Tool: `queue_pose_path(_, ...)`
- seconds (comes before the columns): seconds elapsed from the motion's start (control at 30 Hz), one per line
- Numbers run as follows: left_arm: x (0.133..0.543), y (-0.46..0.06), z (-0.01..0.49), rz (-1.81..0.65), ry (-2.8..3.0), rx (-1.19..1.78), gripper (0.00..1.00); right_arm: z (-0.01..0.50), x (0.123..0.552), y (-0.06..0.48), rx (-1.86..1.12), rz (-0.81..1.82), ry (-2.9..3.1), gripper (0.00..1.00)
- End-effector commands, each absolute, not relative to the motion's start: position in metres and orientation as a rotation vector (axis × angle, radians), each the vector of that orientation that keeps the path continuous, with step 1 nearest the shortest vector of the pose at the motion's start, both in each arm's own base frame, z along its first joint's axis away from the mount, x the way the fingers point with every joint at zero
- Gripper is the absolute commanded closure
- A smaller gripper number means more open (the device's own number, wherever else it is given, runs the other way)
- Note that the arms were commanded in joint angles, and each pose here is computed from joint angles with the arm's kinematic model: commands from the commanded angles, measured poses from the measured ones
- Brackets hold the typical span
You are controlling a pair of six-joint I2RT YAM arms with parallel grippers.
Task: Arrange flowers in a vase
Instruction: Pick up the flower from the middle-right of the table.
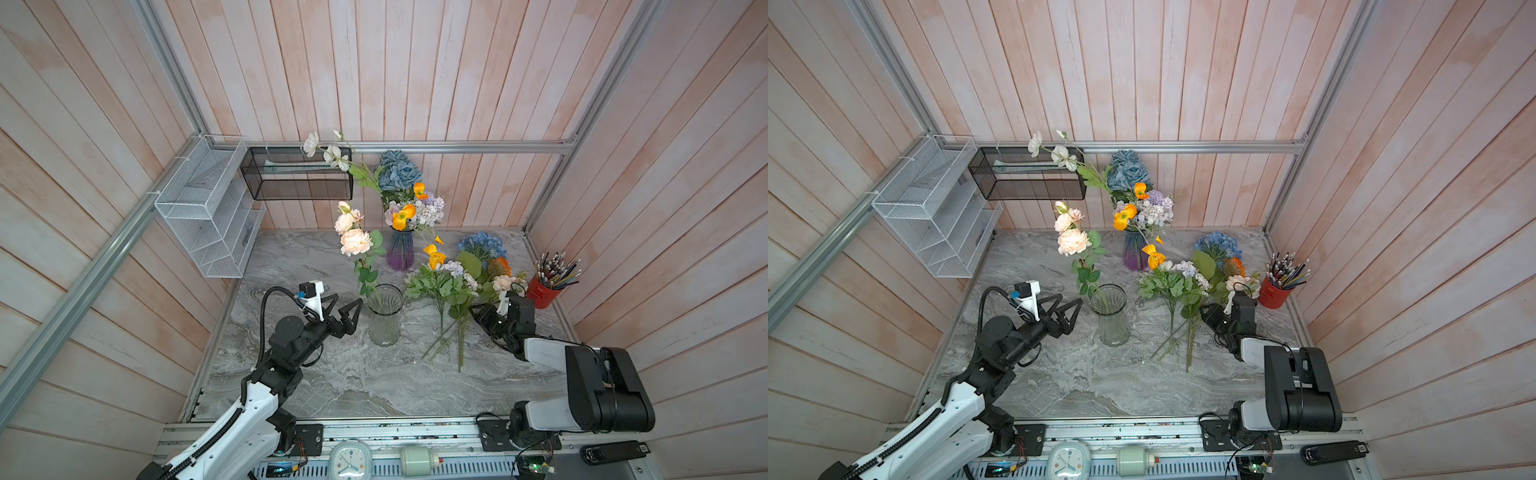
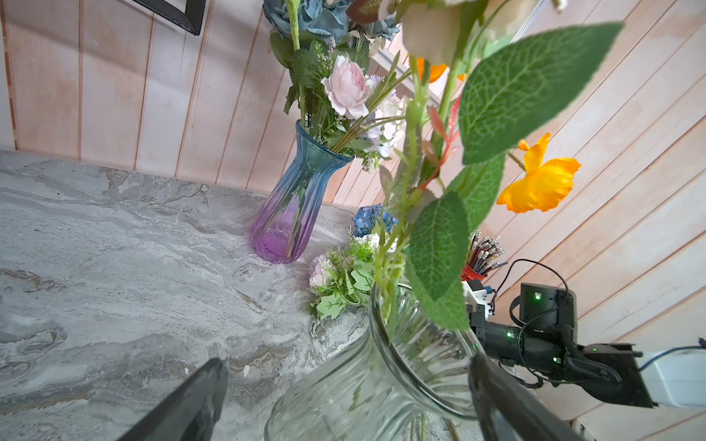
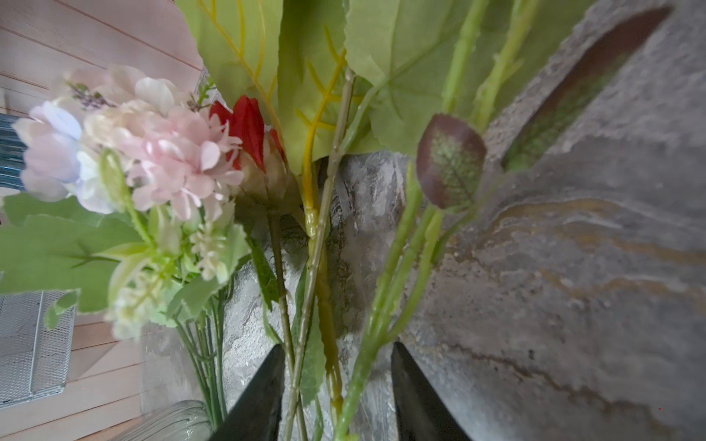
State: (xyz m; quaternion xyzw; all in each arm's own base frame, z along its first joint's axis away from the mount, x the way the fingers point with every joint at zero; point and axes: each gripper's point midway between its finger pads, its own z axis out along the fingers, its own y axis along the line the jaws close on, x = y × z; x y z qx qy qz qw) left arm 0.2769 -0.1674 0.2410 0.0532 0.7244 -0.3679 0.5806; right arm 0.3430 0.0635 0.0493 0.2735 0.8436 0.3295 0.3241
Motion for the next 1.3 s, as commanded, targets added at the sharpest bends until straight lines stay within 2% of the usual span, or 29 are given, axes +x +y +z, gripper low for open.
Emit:
queue_pose_path(0.0, 0.276, -0.164, 0.242, -0.85, 1.683, 0.107, 0.0, 0.06, 0.359, 0.064, 0.7, 0.896, 2.165, 0.59)
queue_pose_path(0.17, 0.277, -0.164, 0.241, -0.848, 1.686, 0.1, 0.0, 0.054, 0.364, 0.061, 0.714, 0.895, 2.16, 0.67)
queue_pose_path(0.37, 0.278, -0.164, 0.24, -0.852, 1.692, 0.093, 0.0, 0.06, 0.366, 0.061, 0.693, 0.906, 2.144, 0.92)
queue_pose_path(0.47, 0.279, -0.163, 0.239, -0.848, 1.693, 0.088, 0.0, 0.069, 0.364, 0.06, 0.66, 0.887, 2.142, 0.98)
queue_pose_path(0.97, 0.29, -0.166, 0.243, -0.835, 1.684, 0.084, 0.0, 0.153, 0.361, 0.039, 0.475, 0.657, 2.016, 1.0)
queue_pose_path(1.27, 0.294, -0.16, 0.246, -0.786, 1.681, 0.065, 0.0, 0.249, 0.369, 0.041, 0.325, 0.638, 1.861, 1.0)
